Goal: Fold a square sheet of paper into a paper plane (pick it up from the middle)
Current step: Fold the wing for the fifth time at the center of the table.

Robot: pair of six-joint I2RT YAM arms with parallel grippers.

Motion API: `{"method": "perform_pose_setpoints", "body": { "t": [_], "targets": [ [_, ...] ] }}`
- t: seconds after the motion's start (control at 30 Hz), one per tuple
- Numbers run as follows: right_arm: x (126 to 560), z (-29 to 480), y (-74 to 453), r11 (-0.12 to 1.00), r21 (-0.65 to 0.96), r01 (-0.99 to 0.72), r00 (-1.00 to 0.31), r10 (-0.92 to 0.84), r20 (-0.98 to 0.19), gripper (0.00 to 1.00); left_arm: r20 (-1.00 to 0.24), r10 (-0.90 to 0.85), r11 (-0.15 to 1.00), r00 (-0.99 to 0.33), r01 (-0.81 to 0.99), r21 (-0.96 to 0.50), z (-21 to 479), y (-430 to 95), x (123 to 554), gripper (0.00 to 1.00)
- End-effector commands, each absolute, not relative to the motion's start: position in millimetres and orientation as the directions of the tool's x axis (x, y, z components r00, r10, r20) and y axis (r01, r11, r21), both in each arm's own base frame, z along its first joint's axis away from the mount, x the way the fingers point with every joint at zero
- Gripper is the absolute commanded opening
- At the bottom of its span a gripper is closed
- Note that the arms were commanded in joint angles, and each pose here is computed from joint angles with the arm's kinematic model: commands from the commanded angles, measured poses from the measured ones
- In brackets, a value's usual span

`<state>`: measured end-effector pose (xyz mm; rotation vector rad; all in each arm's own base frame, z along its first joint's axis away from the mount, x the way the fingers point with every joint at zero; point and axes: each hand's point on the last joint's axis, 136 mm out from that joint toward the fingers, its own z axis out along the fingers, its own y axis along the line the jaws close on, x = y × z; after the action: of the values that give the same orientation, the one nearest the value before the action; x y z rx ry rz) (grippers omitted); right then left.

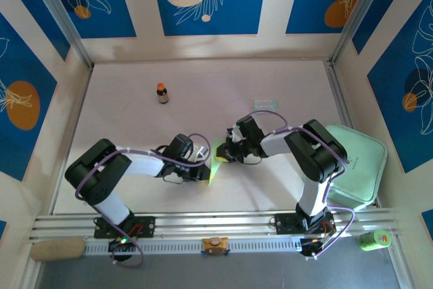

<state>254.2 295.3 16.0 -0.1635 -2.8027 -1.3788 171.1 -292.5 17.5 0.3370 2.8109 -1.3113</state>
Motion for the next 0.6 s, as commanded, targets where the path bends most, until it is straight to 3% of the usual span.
{"method": "perform_pose_setpoints", "body": {
  "t": [0.0,0.07,0.13,0.3,0.4,0.47,0.57],
  "targets": [
    [233.5,-31.5,265.3,0.733,0.638,0.237,-0.972,0.176,0.158,0.09,0.006,0.207,0.68,-0.978,0.139,-0.719,-1.3,-273.2,141.9,0.04],
    [233.4,-32.1,265.0,0.733,0.637,0.238,-0.971,0.178,0.159,0.09,0.01,0.206,0.674,-0.978,0.135,-0.726,-0.4,-273.5,140.4,0.11],
    [233.1,-32.5,264.7,0.734,0.636,0.238,-0.971,0.177,0.159,0.09,0.011,0.206,0.672,-0.978,0.134,-0.728,0.2,-272.7,138.6,0.1],
    [233.2,-33.2,264.3,0.736,0.634,0.238,-0.971,0.178,0.158,0.09,0.01,0.206,0.67,-0.978,0.134,-0.73,1.8,-271.4,136.8,0.0],
    [232.7,-33.6,263.8,0.737,0.632,0.24,-0.971,0.18,0.159,0.09,0.021,0.21,0.67,-0.977,0.129,-0.731,1.1,-270.9,134.4,0.0],
    [232.9,-33.5,263.8,0.737,0.632,0.24,-0.971,0.181,0.159,0.09,0.028,0.21,0.674,-0.977,0.124,-0.728,-0.5,-269.6,132.7,0.08],
    [232.5,-33.9,263.6,0.738,0.63,0.242,-0.97,0.181,0.161,0.09,0.026,0.208,0.685,-0.978,0.127,-0.717,-1.3,-266.7,131.8,0.1]
  ]
}}
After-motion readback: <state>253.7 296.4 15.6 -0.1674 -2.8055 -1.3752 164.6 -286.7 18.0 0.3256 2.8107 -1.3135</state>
